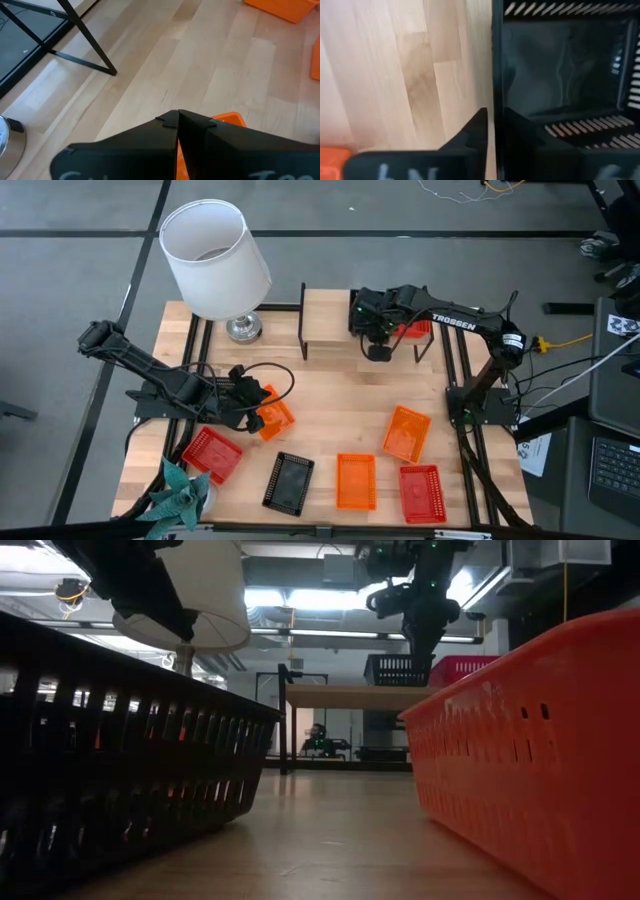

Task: Stack baskets on shelf by color
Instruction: Put the top right black bin on the shelf, then adjust the black bin, then adjust the red bin

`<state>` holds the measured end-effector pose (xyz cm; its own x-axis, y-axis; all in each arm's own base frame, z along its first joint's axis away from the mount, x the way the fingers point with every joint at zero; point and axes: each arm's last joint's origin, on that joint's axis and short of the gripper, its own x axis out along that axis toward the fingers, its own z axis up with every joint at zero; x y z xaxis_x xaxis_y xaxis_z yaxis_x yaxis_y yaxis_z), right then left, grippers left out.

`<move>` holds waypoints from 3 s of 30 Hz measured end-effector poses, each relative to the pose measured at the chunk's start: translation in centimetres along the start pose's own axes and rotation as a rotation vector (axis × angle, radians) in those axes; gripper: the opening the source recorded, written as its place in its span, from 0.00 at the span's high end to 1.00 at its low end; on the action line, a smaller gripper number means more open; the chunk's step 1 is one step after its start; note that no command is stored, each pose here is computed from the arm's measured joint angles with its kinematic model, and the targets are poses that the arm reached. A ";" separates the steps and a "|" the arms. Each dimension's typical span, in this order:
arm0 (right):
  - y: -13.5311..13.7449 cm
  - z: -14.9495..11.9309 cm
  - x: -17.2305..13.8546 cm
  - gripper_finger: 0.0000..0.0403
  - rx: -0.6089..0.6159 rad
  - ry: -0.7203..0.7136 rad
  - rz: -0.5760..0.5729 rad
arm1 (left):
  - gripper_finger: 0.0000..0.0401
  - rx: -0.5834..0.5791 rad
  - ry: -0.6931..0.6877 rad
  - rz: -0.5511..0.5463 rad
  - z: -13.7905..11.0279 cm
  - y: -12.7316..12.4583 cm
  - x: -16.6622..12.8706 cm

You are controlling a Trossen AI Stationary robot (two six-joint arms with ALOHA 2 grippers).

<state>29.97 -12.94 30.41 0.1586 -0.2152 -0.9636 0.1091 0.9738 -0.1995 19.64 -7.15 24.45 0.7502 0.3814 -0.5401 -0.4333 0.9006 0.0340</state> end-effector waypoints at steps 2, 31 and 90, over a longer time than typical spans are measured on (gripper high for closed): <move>0.0 0.0 0.0 0.79 0.000 0.002 0.001 | 1.00 -0.002 0.000 0.000 0.0 0.0 0.0; 7.0 -8.5 -17.9 0.66 0.136 -0.304 0.467 | 1.00 -0.234 0.193 -0.042 -1.2 0.5 0.1; 11.0 -16.9 -10.1 0.67 0.233 -0.331 0.492 | 1.00 -0.141 0.444 -0.190 5.5 -2.8 9.1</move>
<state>12.98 1.20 34.90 0.5349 0.2057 -0.8195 0.1507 0.9311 0.3321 30.46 -5.04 24.10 0.5507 0.0600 -0.8325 -0.3960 0.8968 -0.1974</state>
